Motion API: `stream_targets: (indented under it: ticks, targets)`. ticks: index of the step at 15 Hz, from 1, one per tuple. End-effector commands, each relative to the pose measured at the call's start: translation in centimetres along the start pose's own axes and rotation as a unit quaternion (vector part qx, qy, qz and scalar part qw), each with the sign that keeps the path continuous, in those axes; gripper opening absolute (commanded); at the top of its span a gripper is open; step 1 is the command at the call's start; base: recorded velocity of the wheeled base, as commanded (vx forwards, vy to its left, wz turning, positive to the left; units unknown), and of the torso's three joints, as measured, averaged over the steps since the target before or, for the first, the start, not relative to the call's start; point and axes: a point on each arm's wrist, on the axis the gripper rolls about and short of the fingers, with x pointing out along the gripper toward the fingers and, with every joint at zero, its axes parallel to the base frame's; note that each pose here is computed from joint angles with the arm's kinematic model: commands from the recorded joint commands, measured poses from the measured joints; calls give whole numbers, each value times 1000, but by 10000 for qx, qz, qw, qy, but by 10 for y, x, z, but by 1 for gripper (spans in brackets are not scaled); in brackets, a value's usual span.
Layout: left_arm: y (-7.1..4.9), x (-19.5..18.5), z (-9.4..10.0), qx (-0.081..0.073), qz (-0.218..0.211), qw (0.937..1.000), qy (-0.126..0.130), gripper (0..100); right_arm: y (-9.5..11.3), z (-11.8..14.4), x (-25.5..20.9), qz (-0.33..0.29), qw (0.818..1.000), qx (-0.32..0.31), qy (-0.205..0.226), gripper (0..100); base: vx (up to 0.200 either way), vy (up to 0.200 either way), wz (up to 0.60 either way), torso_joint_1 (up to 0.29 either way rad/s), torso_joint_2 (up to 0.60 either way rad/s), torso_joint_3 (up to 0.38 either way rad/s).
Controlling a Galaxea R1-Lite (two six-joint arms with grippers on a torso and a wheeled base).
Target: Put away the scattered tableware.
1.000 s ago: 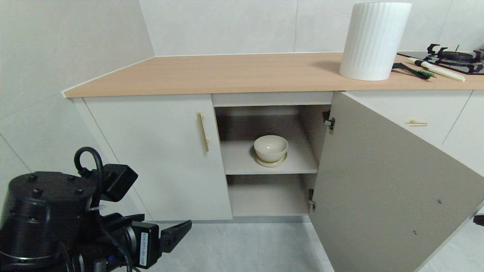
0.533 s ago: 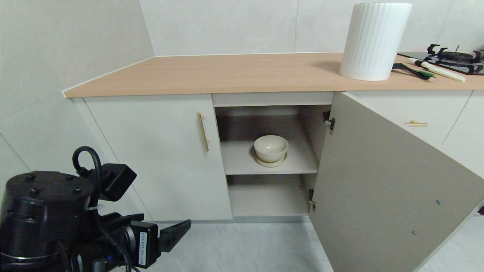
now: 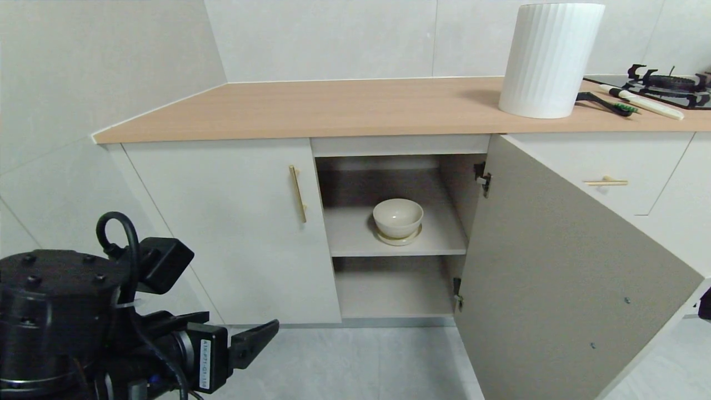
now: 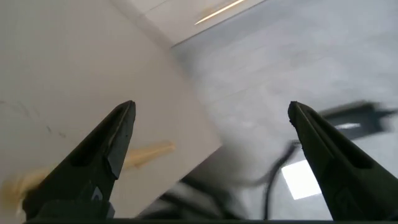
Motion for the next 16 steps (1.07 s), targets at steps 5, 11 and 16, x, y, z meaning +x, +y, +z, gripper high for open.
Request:
stream_targets:
  ticks: [5, 11, 16]
  targets:
    - [-1, 0, 2, -52, -13, 10000, -45, 100, 30, -12, 9, 962, 9918, -571, 615, 100, 0, 0, 0, 0, 0, 0]
    - [0, 11, 2, -189, -70, 9990, -389, 100, 94, -16, 33, 1636, 9738, -963, 1253, 100, 0, 0, 0, 0, 0, 0]
    - [3, 3, 2, -181, -113, 9983, -537, 100, 130, -27, 77, 1932, 9646, -1244, 1295, 100, 0, 0, 0, 0, 0, 0]
